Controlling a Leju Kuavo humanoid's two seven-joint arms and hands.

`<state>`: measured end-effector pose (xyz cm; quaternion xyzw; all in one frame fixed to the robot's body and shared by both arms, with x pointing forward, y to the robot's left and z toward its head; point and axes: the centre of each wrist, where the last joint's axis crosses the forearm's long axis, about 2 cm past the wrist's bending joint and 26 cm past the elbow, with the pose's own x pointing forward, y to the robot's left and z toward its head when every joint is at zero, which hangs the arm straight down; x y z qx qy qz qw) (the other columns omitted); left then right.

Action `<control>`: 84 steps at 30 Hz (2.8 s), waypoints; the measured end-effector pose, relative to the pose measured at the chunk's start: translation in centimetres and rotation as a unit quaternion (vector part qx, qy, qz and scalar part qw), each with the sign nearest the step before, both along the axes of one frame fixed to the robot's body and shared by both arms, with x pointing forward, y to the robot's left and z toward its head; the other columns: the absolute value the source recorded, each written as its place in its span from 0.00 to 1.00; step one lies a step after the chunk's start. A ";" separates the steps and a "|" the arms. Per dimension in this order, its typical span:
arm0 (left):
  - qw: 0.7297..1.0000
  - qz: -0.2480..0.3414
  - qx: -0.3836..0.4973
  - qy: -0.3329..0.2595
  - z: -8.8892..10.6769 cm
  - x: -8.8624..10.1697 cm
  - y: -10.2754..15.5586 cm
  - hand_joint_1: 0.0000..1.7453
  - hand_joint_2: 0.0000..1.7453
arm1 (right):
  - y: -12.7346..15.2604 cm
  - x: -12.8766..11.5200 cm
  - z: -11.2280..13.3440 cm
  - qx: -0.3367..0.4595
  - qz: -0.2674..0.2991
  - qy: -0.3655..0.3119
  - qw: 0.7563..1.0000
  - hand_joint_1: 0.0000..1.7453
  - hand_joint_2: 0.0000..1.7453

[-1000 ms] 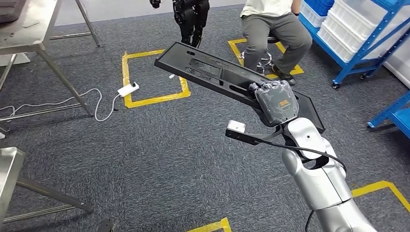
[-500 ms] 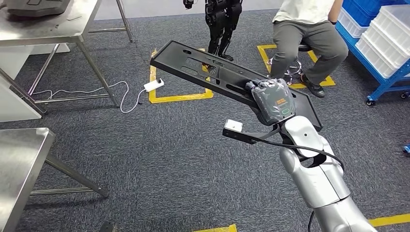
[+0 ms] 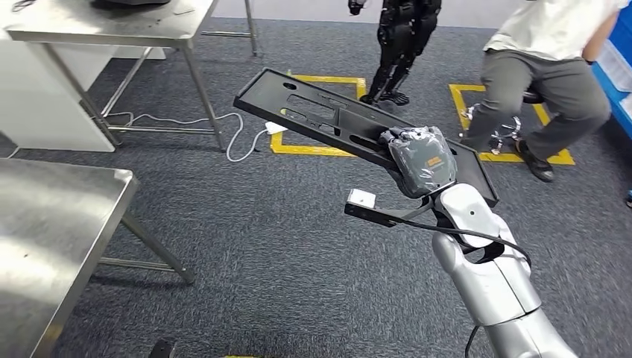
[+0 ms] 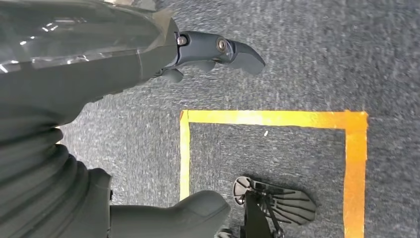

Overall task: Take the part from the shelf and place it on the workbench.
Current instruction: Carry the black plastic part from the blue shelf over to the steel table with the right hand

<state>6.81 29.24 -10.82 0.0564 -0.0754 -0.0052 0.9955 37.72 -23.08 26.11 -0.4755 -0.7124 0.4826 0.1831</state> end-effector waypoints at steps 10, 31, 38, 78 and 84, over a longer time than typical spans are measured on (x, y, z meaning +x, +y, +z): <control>1.000 0.003 0.002 0.009 -0.1 -0.7 0.0 0.00 1.00 | 0.2 -0.1 0.0 0.002 0.003 -0.001 1.000 0.96 1.00; 1.000 -0.005 0.006 0.008 -0.1 -0.5 0.0 0.00 1.00 | 0.0 -0.3 -0.3 -0.001 0.003 0.003 1.000 0.96 1.00; 1.000 -0.003 0.007 0.016 -0.1 -0.9 0.1 0.00 1.00 | 0.2 -0.2 -0.2 0.000 0.005 0.001 1.000 0.96 1.00; 1.000 -0.010 0.012 0.024 -0.1 -0.8 0.2 0.00 1.00 | 0.5 0.2 0.1 0.012 0.015 0.004 1.000 0.96 1.00; 0.999 -0.020 0.013 0.022 -0.1 -0.6 0.2 0.00 1.00 | 0.1 1.7 1.4 0.026 0.032 0.004 0.999 0.96 1.00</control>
